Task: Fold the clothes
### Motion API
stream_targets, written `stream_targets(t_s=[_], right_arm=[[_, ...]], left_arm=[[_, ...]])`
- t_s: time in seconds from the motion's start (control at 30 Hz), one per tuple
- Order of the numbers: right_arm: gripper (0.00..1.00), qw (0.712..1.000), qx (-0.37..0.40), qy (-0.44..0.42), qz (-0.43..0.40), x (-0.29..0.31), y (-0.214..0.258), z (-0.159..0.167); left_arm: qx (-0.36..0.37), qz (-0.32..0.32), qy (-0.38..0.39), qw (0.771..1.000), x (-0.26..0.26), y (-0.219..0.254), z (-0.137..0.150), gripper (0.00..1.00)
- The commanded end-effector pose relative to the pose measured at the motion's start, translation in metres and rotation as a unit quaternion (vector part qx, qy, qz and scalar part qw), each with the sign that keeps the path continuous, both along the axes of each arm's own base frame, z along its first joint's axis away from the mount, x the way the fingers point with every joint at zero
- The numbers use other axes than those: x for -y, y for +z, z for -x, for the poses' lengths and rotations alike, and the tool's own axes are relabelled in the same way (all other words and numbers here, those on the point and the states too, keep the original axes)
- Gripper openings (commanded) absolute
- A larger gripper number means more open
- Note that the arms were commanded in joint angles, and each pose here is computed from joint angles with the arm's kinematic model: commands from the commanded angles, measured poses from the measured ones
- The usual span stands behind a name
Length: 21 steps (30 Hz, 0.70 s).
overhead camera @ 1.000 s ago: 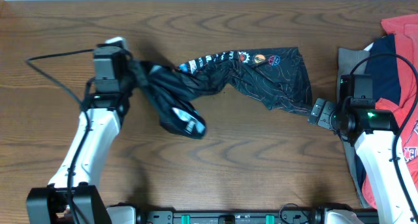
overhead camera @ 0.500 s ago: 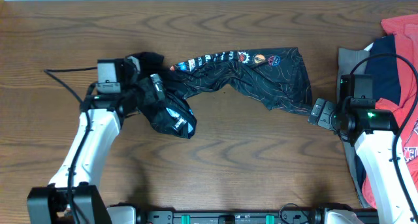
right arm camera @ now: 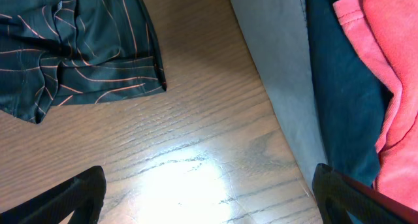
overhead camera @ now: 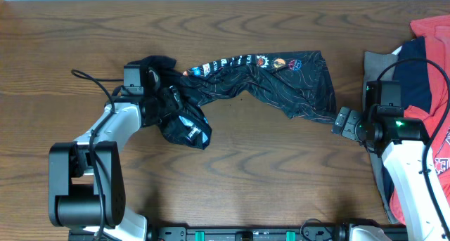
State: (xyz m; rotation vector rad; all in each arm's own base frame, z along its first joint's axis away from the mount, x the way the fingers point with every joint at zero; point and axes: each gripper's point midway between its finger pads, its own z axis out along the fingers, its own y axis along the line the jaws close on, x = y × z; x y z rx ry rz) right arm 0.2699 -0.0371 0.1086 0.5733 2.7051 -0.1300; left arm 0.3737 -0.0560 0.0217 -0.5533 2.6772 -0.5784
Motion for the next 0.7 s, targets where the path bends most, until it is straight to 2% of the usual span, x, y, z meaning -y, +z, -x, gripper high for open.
stream_targets(t_s=[0.0,0.03,0.27,0.33,0.43,0.6,0.63,0.67], right_arm=[[0.99,1.000,0.003,-0.016,0.003,0.007,0.001,0.001],[0.99,1.000,0.003,-0.016,0.003,0.007,0.001,0.001],[0.99,1.000,0.003,-0.016,0.003,0.007,0.001,0.001],[0.99,1.000,0.003,-0.016,0.003,0.007,0.001,0.001],[0.99,1.000,0.003,-0.016,0.003,0.007,0.001,0.001],[0.99,1.000,0.003,-0.016,0.003,0.007,0.001,0.001],[0.99,1.000,0.002,-0.016,0.003,0.007,0.001,0.001],[0.99,1.000,0.002,-0.016,0.003,0.007,0.001,0.001]], left_arm=[[0.022,0.032,-0.013,0.999,0.011,0.015,-0.004,0.10],[0.031,0.039,-0.017,0.999,0.014,0.022,-0.006,0.06],[0.138,0.033,-0.049,0.989,0.017,0.096,-0.013,0.06],[0.145,0.031,-0.051,0.988,0.017,0.107,-0.008,0.06],[0.119,0.033,-0.050,0.991,0.017,0.102,0.004,0.07],[0.025,0.018,-0.038,0.999,0.011,0.068,0.033,0.06],[0.007,0.011,-0.034,0.999,0.008,0.061,0.038,0.08],[-0.004,0.008,-0.032,0.999,0.007,0.057,0.042,0.14]])
